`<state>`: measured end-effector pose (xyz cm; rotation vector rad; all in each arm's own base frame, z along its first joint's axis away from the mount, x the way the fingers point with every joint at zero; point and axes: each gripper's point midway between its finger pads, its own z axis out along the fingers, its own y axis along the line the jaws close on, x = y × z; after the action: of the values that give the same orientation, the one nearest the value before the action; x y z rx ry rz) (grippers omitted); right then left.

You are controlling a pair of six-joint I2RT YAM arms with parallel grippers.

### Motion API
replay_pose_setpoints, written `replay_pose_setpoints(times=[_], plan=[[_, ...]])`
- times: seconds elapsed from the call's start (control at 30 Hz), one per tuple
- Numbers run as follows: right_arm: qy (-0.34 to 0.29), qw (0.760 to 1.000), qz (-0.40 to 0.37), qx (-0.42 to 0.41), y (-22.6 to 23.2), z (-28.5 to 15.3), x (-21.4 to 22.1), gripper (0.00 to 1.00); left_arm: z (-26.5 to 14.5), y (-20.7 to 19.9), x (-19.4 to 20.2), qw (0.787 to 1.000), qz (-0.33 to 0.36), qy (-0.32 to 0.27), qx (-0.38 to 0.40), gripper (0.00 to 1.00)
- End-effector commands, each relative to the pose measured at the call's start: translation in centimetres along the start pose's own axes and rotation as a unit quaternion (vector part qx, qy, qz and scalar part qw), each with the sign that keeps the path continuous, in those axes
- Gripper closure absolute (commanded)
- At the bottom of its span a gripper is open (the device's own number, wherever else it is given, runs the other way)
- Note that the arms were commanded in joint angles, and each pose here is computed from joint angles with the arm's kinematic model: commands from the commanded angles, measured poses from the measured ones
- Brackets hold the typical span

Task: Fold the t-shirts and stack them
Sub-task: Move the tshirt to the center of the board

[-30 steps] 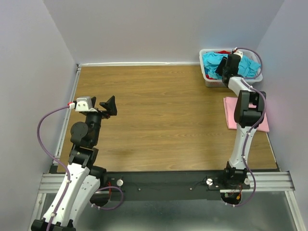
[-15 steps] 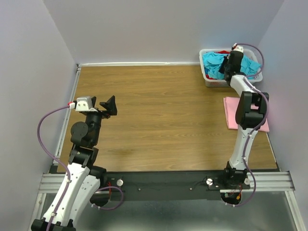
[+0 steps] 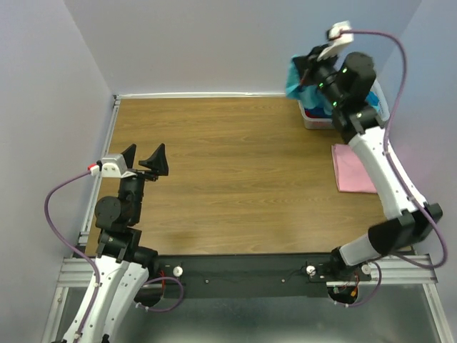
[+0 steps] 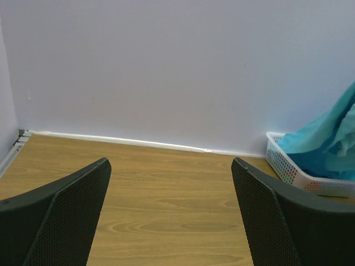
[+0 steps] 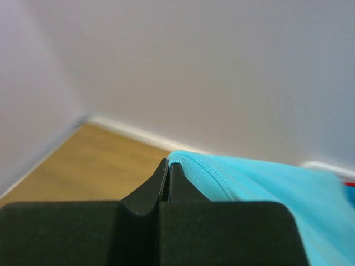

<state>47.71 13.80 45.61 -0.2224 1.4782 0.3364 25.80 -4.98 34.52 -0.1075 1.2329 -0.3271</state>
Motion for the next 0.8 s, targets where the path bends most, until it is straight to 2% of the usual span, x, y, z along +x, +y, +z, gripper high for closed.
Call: replay_pose_setpoints(times=[0.0,0.03,0.07,0.1,0.13,0.17,0.23,0.3,0.4,0.43,0.47,0.6,0.77], plan=[[0.090,0.987,0.040,-0.123,12.9,-3.8,6.0,0.99,-0.4,-0.5,0.3,1.000,-0.001,0.007,0.012,0.03],[0.098,0.984,0.046,-0.138,15.1,-4.5,6.6,0.99,-0.4,-0.4,0.4,1.000,-0.001,0.010,0.011,0.03],[0.108,0.980,0.061,-0.156,19.2,-5.7,7.5,0.99,-0.3,-0.4,0.4,1.000,-0.001,0.010,0.011,0.03],[0.121,0.975,0.067,-0.172,21.3,-6.3,8.5,0.95,-0.3,-0.4,0.6,1.000,0.000,0.014,0.010,0.03],[0.135,0.967,0.074,-0.205,24.6,-7.4,9.4,0.84,-0.3,-0.4,0.7,1.000,-0.001,0.015,0.009,0.03],[0.160,0.960,0.088,-0.212,26.4,-7.3,11.3,0.50,-0.3,-0.3,0.8,1.000,-0.001,0.017,0.007,0.03],[0.181,0.946,0.100,-0.248,29.0,-8.0,12.4,0.34,-0.2,-0.2,1.1,1.000,0.000,0.022,0.005,0.02],[0.205,0.941,0.115,-0.245,29.5,-8.2,13.8,0.26,-0.1,-0.1,1.3,1.000,0.001,0.026,0.002,0.03],[0.220,0.954,0.102,-0.179,26.7,-8.6,16.0,0.24,0.0,0.1,1.9,0.999,0.000,0.039,-0.004,0.03],[0.235,0.958,0.084,-0.138,24.9,-8.9,18.3,0.23,0.0,0.2,2.0,0.999,-0.004,0.040,-0.009,0.03],[0.226,0.963,0.083,-0.123,24.3,-8.8,17.7,0.23,0.1,0.2,2.2,0.999,-0.004,0.044,-0.010,0.03],[0.279,0.956,0.047,-0.078,20.4,-11.5,23.1,0.23,0.1,0.5,4.1,0.996,-0.029,0.082,-0.024,0.03],[0.328,0.942,0.050,-0.045,17.2,-14.2,27.5,0.24,-0.3,1.6,9.4,0.978,-0.064,0.182,-0.073,0.03]])
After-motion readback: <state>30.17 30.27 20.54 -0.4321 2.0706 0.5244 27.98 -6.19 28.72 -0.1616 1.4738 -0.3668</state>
